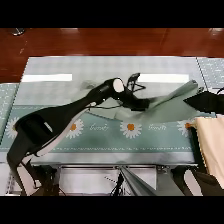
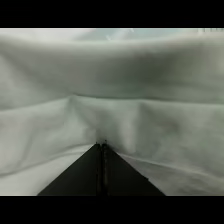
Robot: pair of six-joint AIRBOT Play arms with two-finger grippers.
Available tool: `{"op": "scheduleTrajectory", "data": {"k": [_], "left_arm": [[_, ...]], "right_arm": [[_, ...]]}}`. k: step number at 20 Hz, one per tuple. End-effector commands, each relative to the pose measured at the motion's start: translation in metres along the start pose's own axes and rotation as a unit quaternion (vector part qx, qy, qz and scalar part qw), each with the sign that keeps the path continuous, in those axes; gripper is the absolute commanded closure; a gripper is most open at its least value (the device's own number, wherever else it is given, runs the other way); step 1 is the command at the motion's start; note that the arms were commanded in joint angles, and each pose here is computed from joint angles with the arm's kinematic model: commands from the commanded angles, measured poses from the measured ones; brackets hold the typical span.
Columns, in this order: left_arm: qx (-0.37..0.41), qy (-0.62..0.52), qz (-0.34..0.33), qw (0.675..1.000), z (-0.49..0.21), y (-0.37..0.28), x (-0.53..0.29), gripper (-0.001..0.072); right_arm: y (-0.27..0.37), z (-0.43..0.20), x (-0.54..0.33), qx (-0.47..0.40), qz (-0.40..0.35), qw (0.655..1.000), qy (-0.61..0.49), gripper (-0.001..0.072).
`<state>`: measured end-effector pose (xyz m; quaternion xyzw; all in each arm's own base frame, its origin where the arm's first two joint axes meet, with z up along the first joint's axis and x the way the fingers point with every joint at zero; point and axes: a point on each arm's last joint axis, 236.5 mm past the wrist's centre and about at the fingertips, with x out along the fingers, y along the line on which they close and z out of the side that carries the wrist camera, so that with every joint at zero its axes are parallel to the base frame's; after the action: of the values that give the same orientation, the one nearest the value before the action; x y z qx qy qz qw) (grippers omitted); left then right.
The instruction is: Fold the shirts.
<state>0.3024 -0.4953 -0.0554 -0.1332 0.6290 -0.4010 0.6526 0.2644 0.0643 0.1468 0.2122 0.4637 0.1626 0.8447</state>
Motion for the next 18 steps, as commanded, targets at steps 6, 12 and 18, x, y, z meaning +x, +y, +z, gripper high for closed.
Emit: {"op": "scheduleTrajectory", "data": {"k": [6, 12, 18], "left_arm": [[0.004, -0.076, -0.004, 0.997, 0.076, 0.025, -0.118, 0.0685], [-0.073, -0.229, 0.181, 0.954, 0.085, 0.175, -0.398, 0.0685], [-0.034, -0.38, 0.258, 0.888, 0.014, 0.133, -0.546, 0.0684]], "right_arm": [[0.013, 0.001, -0.001, 0.009, 0.026, 1.0, -0.004, 0.0691], [0.087, 0.021, 0.034, -0.038, 0.137, 0.99, 0.015, 0.0691], [0.201, 0.033, 0.158, -0.115, 0.204, 0.968, 0.084, 0.0691]]}}
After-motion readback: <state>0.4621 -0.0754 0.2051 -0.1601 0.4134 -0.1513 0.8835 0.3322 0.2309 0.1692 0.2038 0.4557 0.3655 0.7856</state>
